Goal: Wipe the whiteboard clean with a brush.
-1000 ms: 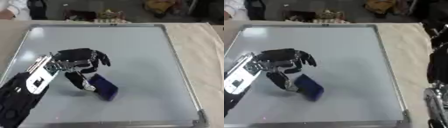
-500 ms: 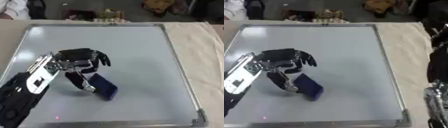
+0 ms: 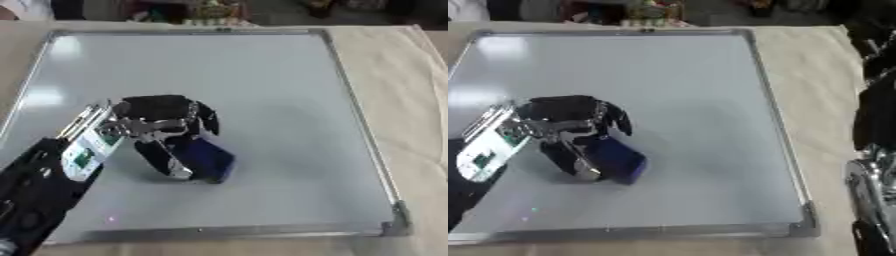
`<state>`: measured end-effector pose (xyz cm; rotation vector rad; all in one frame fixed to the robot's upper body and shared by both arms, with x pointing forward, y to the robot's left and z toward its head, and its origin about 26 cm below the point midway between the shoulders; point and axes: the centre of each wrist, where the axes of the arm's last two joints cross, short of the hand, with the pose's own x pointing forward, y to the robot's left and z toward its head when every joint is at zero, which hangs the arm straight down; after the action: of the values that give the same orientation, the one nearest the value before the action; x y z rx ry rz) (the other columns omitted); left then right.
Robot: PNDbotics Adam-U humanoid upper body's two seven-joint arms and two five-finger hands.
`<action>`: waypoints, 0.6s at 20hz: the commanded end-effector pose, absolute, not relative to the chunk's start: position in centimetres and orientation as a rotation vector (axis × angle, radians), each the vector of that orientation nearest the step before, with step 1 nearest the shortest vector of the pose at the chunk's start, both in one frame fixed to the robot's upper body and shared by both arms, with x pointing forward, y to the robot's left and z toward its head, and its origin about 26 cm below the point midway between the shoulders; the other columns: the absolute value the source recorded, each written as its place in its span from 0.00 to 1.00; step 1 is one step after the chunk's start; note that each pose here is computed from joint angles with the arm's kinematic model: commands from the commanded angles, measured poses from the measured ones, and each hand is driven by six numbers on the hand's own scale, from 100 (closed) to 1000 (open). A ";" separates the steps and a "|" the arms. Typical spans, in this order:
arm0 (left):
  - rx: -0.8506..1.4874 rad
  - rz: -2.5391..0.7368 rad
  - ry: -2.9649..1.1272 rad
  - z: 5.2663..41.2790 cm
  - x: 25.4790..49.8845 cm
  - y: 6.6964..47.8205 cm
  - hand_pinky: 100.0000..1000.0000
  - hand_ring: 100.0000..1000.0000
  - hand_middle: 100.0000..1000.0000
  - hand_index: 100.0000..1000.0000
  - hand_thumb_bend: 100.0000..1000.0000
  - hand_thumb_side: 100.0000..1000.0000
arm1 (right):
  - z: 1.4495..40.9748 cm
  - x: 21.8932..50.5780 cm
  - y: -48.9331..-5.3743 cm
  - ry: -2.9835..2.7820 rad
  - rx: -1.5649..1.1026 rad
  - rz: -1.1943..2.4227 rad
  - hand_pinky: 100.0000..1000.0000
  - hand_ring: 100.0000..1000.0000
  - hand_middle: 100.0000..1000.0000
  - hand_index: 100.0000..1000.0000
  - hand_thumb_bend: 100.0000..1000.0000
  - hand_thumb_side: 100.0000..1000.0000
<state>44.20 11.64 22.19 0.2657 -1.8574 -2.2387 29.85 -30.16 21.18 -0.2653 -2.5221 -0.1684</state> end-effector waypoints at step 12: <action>0.165 -2.846 -1.539 22.3 44.4 11.3 0.60 0.66 0.60 0.00 0.32 0.30 | 22.2 29.7 -30.2 -2.557 -0.270 -0.139 0.90 0.89 0.54 0.85 0.14 0.86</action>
<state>44.32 11.44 22.02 0.2782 -1.8429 -2.2480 29.91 -30.08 21.38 -0.2609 -2.5304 -0.1666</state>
